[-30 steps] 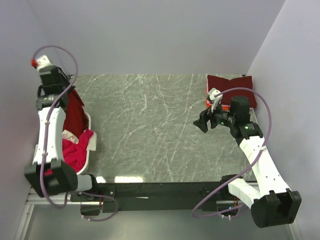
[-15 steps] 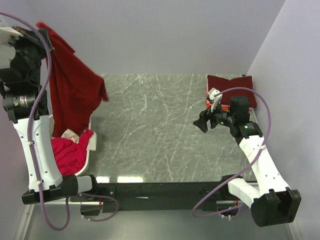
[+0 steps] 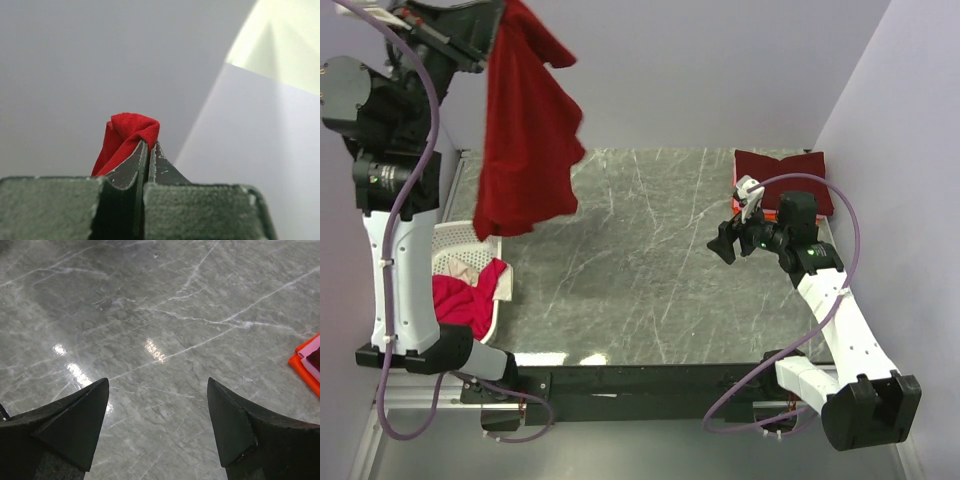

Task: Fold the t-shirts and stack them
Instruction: Move the tshirt to the center of the board

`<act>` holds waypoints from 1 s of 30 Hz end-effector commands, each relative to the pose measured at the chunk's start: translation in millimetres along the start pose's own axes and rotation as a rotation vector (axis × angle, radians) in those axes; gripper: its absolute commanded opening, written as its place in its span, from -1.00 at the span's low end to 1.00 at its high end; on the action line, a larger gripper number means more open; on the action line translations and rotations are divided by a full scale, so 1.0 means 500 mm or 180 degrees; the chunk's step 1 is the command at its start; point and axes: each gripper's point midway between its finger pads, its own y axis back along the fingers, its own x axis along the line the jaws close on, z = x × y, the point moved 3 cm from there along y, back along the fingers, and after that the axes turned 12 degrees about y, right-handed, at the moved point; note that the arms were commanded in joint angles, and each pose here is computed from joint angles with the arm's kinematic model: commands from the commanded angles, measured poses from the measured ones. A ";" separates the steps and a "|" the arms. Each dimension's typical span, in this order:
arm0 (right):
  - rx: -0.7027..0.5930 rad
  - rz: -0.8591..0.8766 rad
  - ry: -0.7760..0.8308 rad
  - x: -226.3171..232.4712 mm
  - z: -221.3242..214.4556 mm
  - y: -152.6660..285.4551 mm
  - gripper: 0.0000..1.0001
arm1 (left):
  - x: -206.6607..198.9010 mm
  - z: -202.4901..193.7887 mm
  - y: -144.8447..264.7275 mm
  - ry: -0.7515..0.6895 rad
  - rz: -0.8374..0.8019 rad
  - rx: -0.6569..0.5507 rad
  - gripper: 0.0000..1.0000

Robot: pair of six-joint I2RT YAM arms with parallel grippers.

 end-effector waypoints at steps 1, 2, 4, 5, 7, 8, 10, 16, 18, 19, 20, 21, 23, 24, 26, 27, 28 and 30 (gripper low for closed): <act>-0.0037 -0.0089 0.0058 -0.012 0.012 0.000 0.71 | -0.126 0.027 -0.003 0.0069 -0.0710 -0.0184 -0.99; -0.0035 -0.0104 0.0058 -0.014 0.012 0.001 0.71 | -0.133 0.010 -0.012 0.0142 -0.0765 -0.0126 -0.99; -0.0028 -0.0123 0.0071 -0.016 0.012 0.001 0.71 | -0.140 -0.007 -0.020 0.0187 -0.0816 -0.0074 -0.99; -0.0024 -0.0136 0.0071 -0.018 0.011 0.002 0.71 | -0.142 -0.026 -0.026 0.0246 -0.0823 -0.0011 -0.99; -0.0020 -0.0161 0.0070 -0.021 0.011 0.003 0.70 | -0.142 -0.048 -0.031 0.0266 -0.0841 0.0063 -0.99; -0.0017 -0.0170 0.0072 -0.021 0.010 0.003 0.71 | -0.139 -0.068 -0.036 0.0304 -0.0831 0.0132 -0.99; -0.0018 -0.0185 0.0069 -0.024 0.010 0.005 0.71 | -0.136 -0.083 -0.038 0.0317 -0.0811 0.0166 -0.99; 0.0013 -0.0249 0.0089 -0.034 0.006 0.012 0.71 | -0.047 -0.234 -0.031 0.0611 -0.0472 0.0697 -0.99; 0.0011 -0.0219 0.0133 -0.033 0.003 0.014 0.71 | 0.043 -0.324 -0.004 0.0634 -0.0058 0.0950 -0.95; 0.0021 -0.0135 0.0167 -0.027 -0.003 0.014 0.71 | 0.135 -0.394 0.019 0.0624 0.0414 0.1062 -0.84; 0.0013 -0.0093 0.0195 -0.024 -0.003 0.014 0.71 | 0.174 -0.412 0.043 0.0588 0.0652 0.1062 -0.53; 0.0019 -0.0037 0.0214 -0.019 -0.007 0.012 0.71 | 0.224 -0.439 0.067 0.0594 0.0912 0.1093 -0.36; 0.0062 0.0168 0.0280 -0.005 -0.021 0.005 0.71 | 0.387 -0.506 0.158 0.0575 0.1685 0.1212 0.33; 0.0083 0.0246 0.0297 0.000 -0.027 0.002 0.71 | 0.438 -0.520 0.193 0.0660 0.1928 0.1237 0.47; 0.0141 0.0527 0.0335 0.017 -0.050 -0.010 0.69 | 0.556 -0.537 0.289 0.0805 0.2417 0.1364 0.69; 0.0148 0.0641 0.0343 0.025 -0.058 -0.014 0.66 | 0.576 -0.539 0.312 0.0778 0.2477 0.1434 0.73; 0.0238 0.0824 0.0272 0.039 -0.077 -0.021 0.65 | 0.594 -0.544 0.340 0.0751 0.2613 0.1533 0.74; 0.0305 0.1027 0.0386 0.053 -0.090 -0.035 0.59 | 0.586 -0.556 0.353 0.0600 0.2524 0.1804 0.75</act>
